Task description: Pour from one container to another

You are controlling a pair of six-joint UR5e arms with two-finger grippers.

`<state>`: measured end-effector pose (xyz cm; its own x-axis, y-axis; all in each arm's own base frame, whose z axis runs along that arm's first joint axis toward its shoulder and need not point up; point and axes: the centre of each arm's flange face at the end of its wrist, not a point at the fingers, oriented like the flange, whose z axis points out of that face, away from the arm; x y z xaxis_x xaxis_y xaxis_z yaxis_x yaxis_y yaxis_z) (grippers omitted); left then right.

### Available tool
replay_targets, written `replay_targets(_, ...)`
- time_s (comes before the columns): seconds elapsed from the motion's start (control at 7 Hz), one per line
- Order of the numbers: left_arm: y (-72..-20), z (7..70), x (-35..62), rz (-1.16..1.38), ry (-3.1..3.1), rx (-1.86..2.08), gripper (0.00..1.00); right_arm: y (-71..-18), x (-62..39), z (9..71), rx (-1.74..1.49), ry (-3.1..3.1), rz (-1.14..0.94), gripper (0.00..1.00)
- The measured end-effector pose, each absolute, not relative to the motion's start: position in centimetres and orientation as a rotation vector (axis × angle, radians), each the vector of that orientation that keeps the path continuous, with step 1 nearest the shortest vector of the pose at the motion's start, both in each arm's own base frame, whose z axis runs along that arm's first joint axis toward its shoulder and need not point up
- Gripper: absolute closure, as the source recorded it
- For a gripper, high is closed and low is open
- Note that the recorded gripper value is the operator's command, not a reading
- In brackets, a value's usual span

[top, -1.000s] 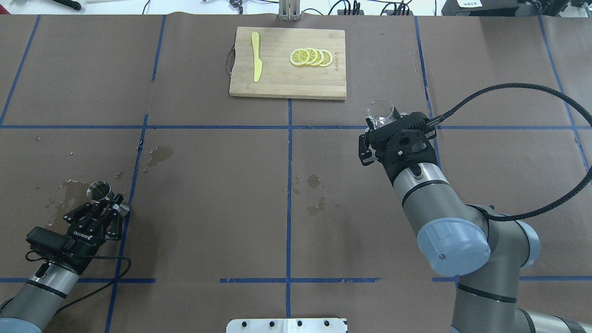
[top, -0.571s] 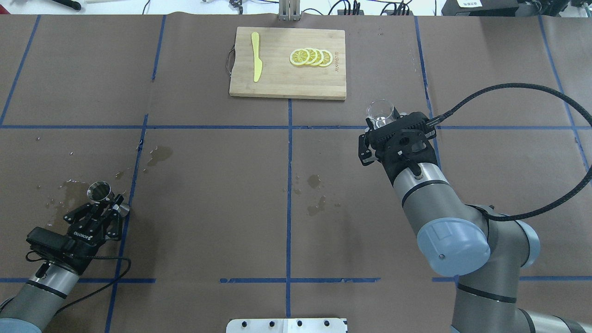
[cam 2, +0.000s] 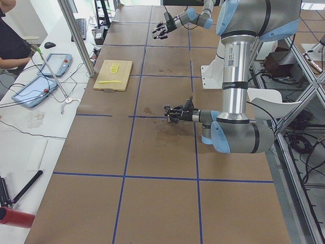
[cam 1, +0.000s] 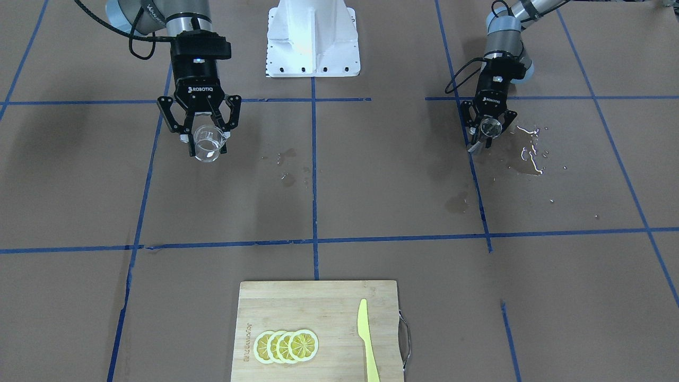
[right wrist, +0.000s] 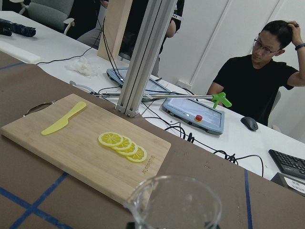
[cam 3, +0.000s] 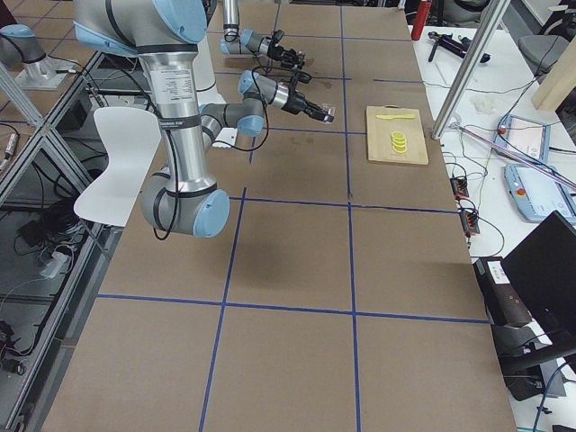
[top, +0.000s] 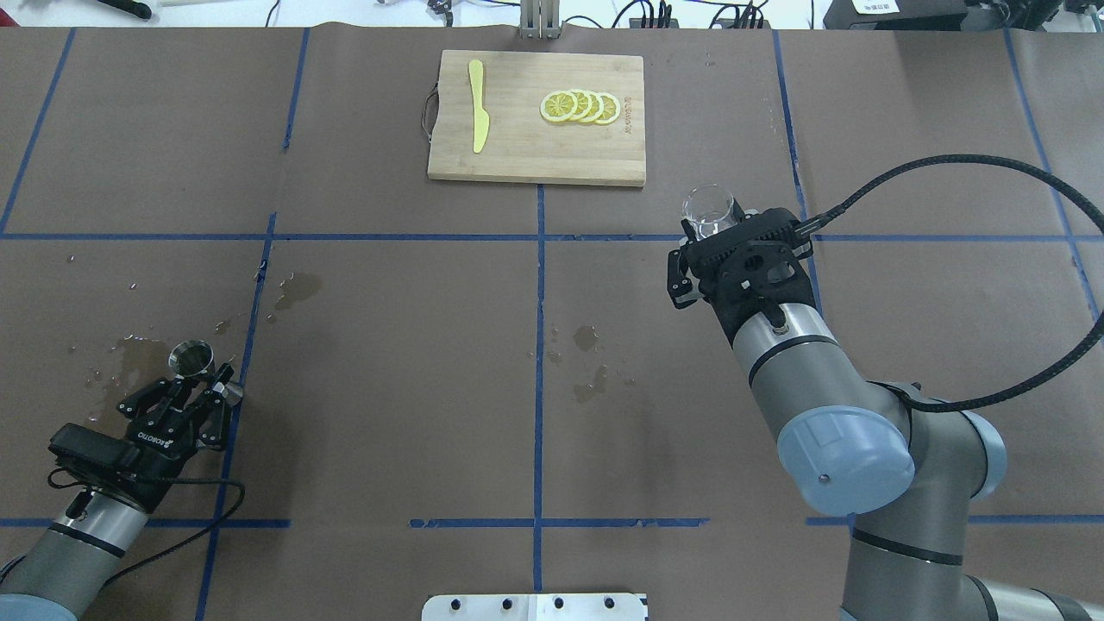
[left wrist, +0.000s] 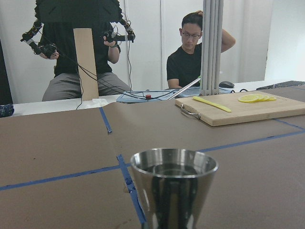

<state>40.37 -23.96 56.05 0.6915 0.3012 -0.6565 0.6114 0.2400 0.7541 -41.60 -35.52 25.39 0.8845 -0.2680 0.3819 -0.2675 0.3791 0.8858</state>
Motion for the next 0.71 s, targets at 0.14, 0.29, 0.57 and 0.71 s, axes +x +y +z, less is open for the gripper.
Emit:
replay_targets(0.14,-24.0,56.0,40.4,-0.252,0.842,1.355,0.53,-35.5,-41.6,25.3,1.198,-0.518,0.001,1.00)
replay_targets(0.29,-24.0,55.9,40.3,-0.253,0.845,1.355,0.39,-35.5,-41.5,25.3,1.199,-0.519,0.002,1.00)
replay_targets(0.57,-24.0,55.2,39.9,-0.253,0.854,1.358,0.35,-35.5,-41.3,25.1,1.201,-0.522,0.005,1.00)
replay_targets(0.71,-24.0,54.8,39.7,-0.249,0.853,1.363,0.27,-35.5,-41.2,24.9,1.202,-0.525,0.006,1.00)
